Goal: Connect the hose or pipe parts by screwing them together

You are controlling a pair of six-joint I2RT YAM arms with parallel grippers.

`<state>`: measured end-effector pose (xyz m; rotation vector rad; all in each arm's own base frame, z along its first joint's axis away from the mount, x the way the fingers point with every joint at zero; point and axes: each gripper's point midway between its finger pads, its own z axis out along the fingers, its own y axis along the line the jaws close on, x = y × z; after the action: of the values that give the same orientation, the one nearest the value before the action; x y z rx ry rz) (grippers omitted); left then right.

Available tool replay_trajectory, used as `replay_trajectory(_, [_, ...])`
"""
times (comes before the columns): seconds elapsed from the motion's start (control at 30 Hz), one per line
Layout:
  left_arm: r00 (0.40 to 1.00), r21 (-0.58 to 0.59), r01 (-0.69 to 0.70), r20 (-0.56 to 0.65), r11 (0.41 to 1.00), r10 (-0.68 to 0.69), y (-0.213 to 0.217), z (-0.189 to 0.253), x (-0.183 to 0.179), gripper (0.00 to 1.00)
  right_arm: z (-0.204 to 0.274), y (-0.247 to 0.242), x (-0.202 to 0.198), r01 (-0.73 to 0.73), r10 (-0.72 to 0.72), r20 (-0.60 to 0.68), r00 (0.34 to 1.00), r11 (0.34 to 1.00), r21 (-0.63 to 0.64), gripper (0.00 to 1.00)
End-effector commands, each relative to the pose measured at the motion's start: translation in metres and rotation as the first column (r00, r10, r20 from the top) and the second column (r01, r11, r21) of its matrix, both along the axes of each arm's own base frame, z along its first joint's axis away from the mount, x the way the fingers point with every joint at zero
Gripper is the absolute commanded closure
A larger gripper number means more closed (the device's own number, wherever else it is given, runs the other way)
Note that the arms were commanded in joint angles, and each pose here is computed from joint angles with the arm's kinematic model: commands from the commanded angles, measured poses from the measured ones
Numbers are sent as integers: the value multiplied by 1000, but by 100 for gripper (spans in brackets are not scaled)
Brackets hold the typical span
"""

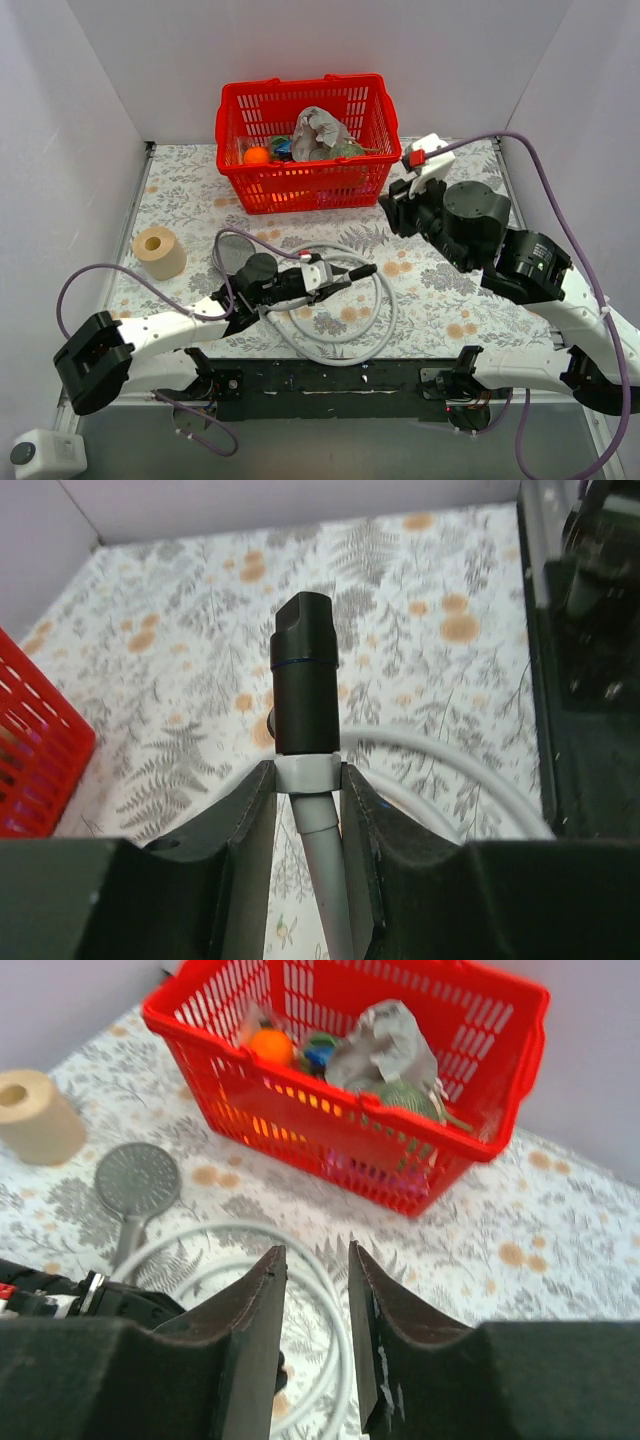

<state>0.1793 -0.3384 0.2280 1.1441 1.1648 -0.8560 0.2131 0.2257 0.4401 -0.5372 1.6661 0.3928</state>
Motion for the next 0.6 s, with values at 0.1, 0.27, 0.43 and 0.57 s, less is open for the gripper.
replay_trajectory(0.1, [979, 76, -52, 199, 996, 36, -11, -40, 34, 100, -64, -35, -3, 162, -157, -109, 982, 986, 37, 59])
replay_trajectory(0.27, [980, 198, -31, 197, 980, -8, -19, -85, 39, 100, -131, -38, -8, 202, -201, -217, 955, 979, -16, 54])
replay_trajectory(0.43, [993, 280, -67, 117, 958, 35, -20, -114, 47, 89, -179, -42, -9, 256, -261, -307, 915, 965, -57, 45])
replay_trajectory(0.57, [996, 316, -67, 70, 947, 47, -19, -122, 45, 65, -200, -45, -11, 271, -280, -352, 893, 960, -76, 38])
